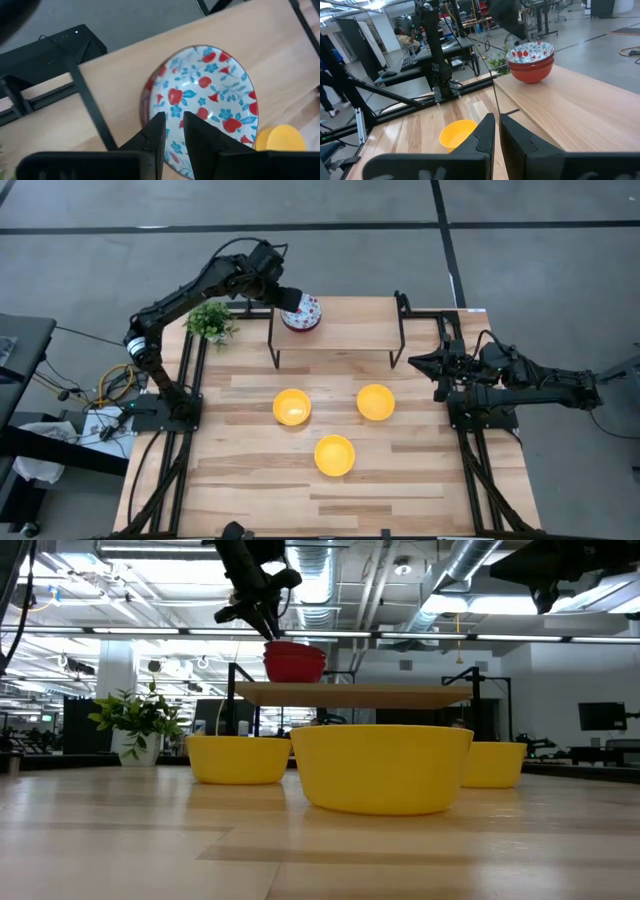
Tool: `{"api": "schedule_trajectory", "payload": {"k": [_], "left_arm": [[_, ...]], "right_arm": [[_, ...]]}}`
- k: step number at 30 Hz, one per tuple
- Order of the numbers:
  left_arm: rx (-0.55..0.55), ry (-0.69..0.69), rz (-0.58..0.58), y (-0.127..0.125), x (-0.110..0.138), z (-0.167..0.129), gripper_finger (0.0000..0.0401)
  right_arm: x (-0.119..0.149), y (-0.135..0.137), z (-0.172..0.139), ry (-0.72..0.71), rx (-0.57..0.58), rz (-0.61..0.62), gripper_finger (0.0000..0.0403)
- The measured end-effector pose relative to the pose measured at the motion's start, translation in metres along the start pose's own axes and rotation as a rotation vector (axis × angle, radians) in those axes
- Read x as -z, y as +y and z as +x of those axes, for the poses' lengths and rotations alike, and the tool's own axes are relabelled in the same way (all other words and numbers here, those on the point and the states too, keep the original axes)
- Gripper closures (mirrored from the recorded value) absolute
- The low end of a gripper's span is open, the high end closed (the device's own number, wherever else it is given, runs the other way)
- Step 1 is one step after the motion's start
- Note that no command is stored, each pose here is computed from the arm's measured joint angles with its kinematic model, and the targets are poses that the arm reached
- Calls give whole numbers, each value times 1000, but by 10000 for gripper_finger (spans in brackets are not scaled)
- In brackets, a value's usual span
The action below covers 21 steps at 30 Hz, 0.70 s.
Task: Pick & Place Mini bowls
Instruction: Stack the white bowl on the white bowls on the shelf
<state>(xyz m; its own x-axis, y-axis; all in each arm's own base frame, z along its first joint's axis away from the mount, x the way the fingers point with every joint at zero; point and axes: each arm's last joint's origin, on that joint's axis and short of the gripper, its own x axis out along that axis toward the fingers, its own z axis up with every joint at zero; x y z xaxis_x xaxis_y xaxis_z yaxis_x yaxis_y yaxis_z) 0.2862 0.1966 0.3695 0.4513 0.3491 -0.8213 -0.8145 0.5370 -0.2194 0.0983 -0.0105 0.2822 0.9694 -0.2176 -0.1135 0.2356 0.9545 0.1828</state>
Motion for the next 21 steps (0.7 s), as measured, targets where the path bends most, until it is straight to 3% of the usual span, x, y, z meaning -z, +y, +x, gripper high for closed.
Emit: {"api": "schedule_trajectory", "payload": {"k": [13, 21], "left_arm": [[-32, 70, -4, 3, 11, 28, 334], [54, -84, -3, -2, 5, -6, 334]], "right_arm": [[0, 0, 0, 0, -2, 7, 386], [0, 0, 0, 0, -1, 7, 386]]}}
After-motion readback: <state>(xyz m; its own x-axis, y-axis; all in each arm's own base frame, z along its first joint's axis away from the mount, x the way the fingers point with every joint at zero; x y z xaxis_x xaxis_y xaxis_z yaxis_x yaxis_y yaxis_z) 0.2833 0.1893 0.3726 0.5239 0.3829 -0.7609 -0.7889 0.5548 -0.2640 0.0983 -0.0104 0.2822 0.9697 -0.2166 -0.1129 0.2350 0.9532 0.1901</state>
